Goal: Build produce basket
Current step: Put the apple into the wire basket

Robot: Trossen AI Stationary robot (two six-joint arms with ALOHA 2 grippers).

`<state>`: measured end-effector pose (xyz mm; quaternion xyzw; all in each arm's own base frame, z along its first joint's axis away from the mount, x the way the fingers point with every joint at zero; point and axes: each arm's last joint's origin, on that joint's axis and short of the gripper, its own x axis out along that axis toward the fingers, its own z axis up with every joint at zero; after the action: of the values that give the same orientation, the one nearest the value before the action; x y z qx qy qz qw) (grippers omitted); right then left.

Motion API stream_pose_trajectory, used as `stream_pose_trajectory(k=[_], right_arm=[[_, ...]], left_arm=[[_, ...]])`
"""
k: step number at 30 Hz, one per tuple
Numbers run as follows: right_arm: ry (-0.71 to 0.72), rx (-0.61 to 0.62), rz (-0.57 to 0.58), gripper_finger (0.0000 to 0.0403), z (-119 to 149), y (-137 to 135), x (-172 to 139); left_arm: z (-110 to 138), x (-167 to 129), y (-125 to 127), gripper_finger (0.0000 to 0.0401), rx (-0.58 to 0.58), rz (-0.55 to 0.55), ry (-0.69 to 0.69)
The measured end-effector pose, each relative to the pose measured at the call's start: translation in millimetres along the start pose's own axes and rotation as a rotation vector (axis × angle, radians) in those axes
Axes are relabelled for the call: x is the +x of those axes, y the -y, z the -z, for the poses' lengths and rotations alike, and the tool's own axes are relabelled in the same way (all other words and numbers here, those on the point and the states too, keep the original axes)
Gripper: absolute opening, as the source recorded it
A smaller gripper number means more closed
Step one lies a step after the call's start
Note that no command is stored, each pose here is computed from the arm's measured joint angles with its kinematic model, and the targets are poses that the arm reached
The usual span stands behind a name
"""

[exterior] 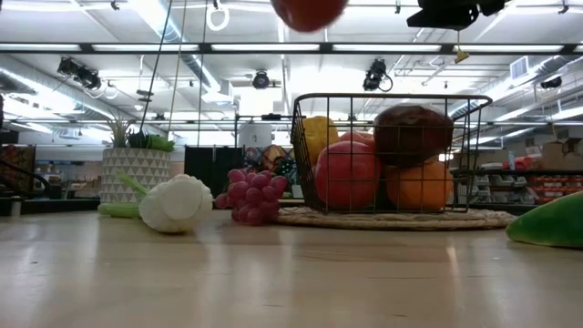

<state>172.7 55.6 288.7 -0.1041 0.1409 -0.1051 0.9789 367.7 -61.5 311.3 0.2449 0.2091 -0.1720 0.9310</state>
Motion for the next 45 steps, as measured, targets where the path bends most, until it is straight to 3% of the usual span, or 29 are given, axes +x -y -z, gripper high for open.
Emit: stream_pose_trajectory(k=[9, 13, 19, 30, 45], right_arm=[[-0.002, -0.003, 0.001, 0.0334, 0.2, 0.1, 0.0], [-0.002, -0.004, 0.0, 0.0334, 0.2, 0.0, 0.0], [0.0, -0.002, 0.001, 0.0334, 0.0, 0.1, 0.0], [0.0, -0.002, 0.001, 0.0334, 0.0, 0.1, 0.0], [0.003, 0.0, 0.002, 0.0334, -0.3, 0.1, 0.0]], left_arm=[[25.8, 21.5, -19.1, 0.0378, -0.006, -0.258, -0.192], [29.2, 20.8, -27.2, 0.0378, -0.025, -0.286, -0.19], [31.3, 18.8, -38.6, 0.0378, -0.146, -0.336, -0.148], [46.2, 35.0, -49.3, 0.0378, -0.258, -0.369, -0.13], [64.6, 53.3, -45.8, 0.0391, -0.287, -0.369, -0.21]])
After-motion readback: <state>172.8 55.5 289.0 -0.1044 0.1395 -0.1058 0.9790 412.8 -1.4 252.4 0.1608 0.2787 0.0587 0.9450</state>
